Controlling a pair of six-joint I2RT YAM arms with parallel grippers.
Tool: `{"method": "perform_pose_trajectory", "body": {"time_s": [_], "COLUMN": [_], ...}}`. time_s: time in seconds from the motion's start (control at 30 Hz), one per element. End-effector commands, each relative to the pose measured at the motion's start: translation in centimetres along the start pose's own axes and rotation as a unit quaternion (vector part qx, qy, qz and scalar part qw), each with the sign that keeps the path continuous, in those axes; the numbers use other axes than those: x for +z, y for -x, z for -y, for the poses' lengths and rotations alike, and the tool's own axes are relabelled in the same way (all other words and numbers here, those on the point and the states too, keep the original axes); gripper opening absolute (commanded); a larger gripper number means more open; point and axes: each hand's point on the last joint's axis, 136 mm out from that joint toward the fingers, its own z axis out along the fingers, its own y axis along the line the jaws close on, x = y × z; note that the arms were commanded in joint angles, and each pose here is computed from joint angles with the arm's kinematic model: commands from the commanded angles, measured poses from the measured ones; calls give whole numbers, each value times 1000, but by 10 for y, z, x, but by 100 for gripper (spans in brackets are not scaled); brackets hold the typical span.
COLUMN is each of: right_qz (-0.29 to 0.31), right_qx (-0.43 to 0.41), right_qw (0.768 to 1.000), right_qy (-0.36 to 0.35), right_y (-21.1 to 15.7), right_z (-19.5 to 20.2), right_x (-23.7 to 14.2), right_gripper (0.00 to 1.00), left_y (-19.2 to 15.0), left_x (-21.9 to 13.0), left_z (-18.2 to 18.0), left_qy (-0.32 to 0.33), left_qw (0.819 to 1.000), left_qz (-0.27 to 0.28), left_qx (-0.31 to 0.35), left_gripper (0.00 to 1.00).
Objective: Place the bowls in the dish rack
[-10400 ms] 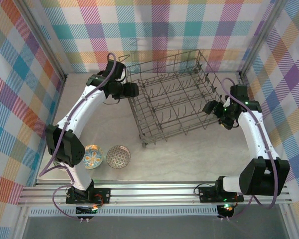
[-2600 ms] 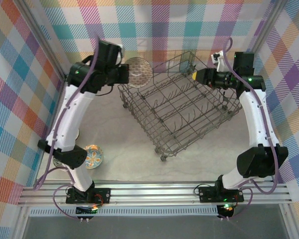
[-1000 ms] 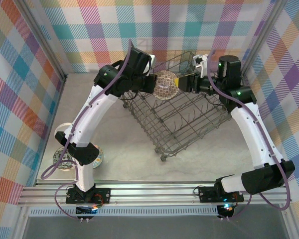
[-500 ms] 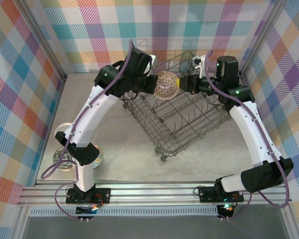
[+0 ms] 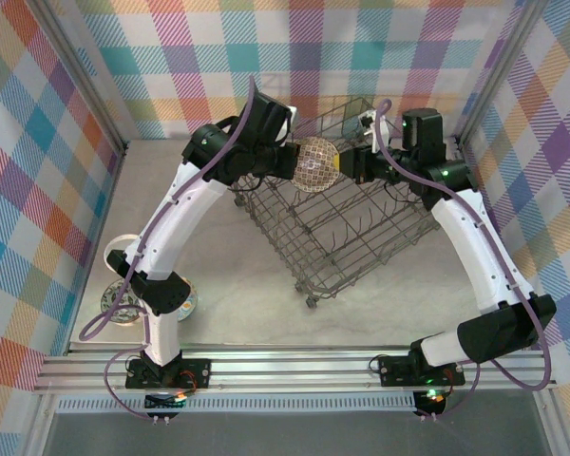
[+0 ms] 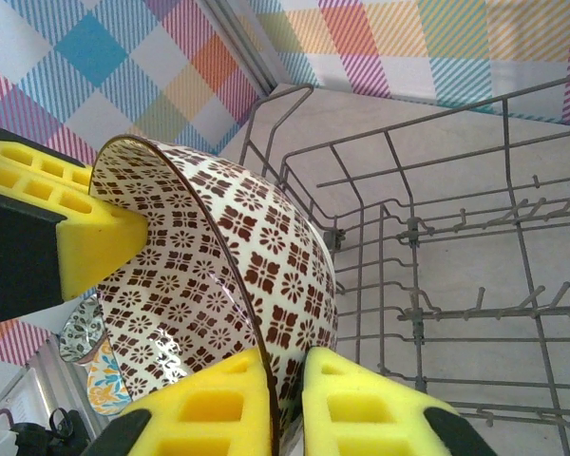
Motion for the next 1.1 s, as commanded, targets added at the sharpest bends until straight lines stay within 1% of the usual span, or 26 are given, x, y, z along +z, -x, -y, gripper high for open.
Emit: {"method": "perform_pose_trajectory", "body": {"time_s": [0.0,0.23,0.27,0.3,0.4,0.53,0.67,0.73,0.87,1.0,1.07], "right_qz": [-9,-3,-2,1,0,-5,-12,-10,-6,-8,-5], "right_qx": [-5,4,7,9,20,38,50,48,43,22,29], "right_qw": [1000,999,998,998,996,993,988,981,961,938,927], "right_qy": [-2,-47,-54,-65,-87,-113,-148,-187,-272,-345,-374], "right_y": [-1,1,1,3,5,6,8,12,19,25,26], "right_z": [-2,13,15,19,28,41,58,74,105,134,150], "right_x": [1,0,1,1,2,7,13,12,2,-15,-25], "right_gripper": [10,1,1,0,0,0,0,0,0,0,0], "left_y": [22,17,17,19,22,25,33,41,56,61,60], "left_x": [-14,-6,-5,-5,1,8,7,8,11,14,15], "left_z": [15,18,19,21,25,27,12,-3,-34,-51,-60], "left_qy": [-33,-41,-42,-46,-55,-63,-63,-63,-80,-86,-94], "left_qw": [998,999,999,998,998,997,997,996,993,992,991], "left_qz": [44,30,31,33,36,37,45,51,60,65,65], "left_qx": [-9,-14,-14,-16,-20,-25,-30,-34,-63,-59,-70], "left_gripper": [4,17,23,26,30,40,48,49,49,51,52]}}
